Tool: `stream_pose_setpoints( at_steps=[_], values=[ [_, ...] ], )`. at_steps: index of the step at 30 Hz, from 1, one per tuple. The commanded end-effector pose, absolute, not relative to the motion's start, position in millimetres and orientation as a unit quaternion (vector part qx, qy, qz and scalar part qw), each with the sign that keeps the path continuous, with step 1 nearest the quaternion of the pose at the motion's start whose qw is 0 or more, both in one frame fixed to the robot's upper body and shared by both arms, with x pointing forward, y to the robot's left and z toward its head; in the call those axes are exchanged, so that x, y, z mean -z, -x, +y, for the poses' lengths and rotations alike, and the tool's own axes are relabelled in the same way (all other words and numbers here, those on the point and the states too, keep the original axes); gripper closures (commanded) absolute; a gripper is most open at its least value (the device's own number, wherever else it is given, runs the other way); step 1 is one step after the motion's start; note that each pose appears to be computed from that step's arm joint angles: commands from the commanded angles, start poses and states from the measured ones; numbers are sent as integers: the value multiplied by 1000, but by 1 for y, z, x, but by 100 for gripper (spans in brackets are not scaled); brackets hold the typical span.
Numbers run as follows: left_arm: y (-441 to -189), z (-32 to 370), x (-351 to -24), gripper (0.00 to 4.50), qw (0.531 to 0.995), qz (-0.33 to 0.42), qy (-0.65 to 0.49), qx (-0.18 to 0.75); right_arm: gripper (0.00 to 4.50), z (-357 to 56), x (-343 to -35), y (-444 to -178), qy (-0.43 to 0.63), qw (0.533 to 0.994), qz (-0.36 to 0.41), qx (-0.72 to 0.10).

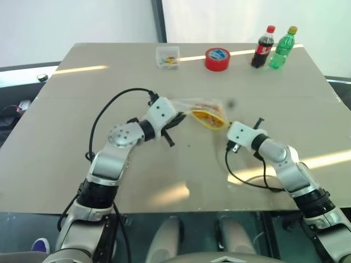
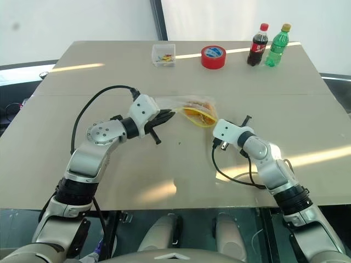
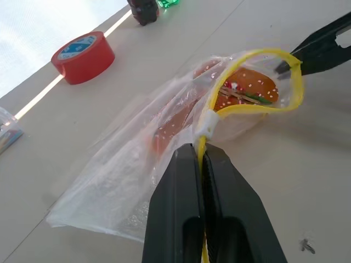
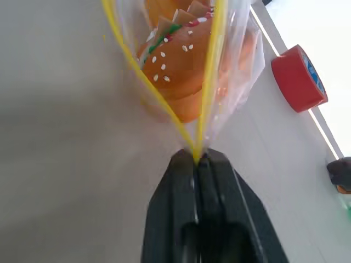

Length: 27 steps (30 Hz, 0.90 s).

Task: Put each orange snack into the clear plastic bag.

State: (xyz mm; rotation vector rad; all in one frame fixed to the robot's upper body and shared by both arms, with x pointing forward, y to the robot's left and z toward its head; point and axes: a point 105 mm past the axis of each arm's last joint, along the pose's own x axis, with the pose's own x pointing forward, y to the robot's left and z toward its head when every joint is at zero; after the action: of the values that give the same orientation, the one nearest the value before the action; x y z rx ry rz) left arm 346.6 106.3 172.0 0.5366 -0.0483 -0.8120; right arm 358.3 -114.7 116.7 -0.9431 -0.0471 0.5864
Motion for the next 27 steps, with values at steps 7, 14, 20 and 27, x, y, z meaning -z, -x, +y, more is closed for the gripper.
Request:
stream_pose_setpoints(
  at_steps=[7,14,20,27],
  values=[
    [-348,105,-220,450,871,-84,-231,426,446,-172,-224,-371,505,839,-109,-168],
    [-394,97,-246,450,875,-158,-294,351,446,-204,-258,-397,551,820,-120,-100],
    [-382,102,-243,450,847,-198,-335,361,446,-199,-244,-370,535,827,-115,-129],
    [-351,93,-180,450,817,-157,-369,414,446,-180,-156,-338,515,835,-37,-189]
  ],
)
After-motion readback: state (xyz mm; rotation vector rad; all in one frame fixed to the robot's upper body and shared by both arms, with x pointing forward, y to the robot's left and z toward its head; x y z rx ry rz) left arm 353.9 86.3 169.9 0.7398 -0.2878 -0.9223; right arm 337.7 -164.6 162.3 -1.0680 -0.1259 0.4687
